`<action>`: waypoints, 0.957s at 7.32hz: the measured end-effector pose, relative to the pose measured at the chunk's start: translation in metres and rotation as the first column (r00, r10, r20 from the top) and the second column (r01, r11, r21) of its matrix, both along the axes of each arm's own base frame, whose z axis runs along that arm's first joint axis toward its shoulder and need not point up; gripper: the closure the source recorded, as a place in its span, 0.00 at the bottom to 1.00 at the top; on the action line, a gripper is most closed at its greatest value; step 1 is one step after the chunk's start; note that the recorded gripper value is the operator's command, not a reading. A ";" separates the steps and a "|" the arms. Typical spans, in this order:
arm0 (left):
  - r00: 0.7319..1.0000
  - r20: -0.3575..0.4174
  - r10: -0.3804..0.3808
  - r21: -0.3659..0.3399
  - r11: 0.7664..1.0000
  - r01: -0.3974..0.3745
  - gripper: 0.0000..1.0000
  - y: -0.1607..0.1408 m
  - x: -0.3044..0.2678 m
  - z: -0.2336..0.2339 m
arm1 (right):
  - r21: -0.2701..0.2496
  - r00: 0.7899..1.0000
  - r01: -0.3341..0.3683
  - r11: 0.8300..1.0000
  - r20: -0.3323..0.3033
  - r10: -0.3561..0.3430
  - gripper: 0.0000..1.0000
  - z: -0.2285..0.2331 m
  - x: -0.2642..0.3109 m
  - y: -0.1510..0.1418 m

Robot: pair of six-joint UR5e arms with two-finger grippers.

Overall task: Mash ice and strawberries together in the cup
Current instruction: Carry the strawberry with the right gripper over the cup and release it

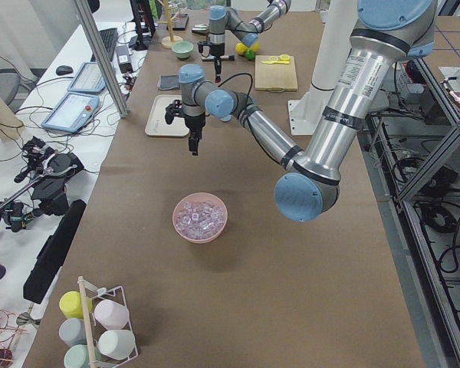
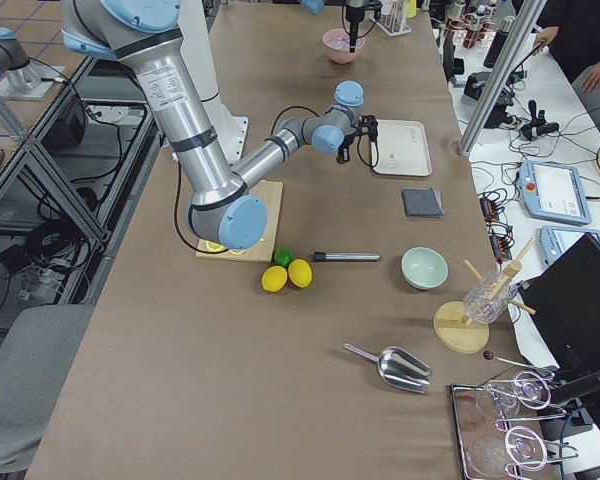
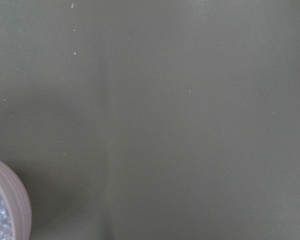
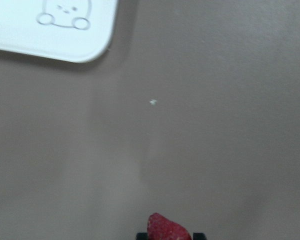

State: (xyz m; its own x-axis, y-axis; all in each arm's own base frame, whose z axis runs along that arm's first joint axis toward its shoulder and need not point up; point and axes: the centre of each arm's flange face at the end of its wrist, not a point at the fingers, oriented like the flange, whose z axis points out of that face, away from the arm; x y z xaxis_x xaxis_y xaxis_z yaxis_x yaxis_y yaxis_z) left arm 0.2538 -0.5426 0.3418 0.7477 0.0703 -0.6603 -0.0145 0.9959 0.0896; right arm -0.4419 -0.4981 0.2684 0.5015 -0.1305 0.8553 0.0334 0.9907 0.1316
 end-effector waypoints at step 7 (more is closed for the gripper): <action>0.996 0.089 -0.006 0.078 0.997 0.000 0.02 -0.017 -0.052 0.033 | -0.030 0.997 -0.071 0.997 0.024 0.072 1.00 -0.120 -0.086 0.055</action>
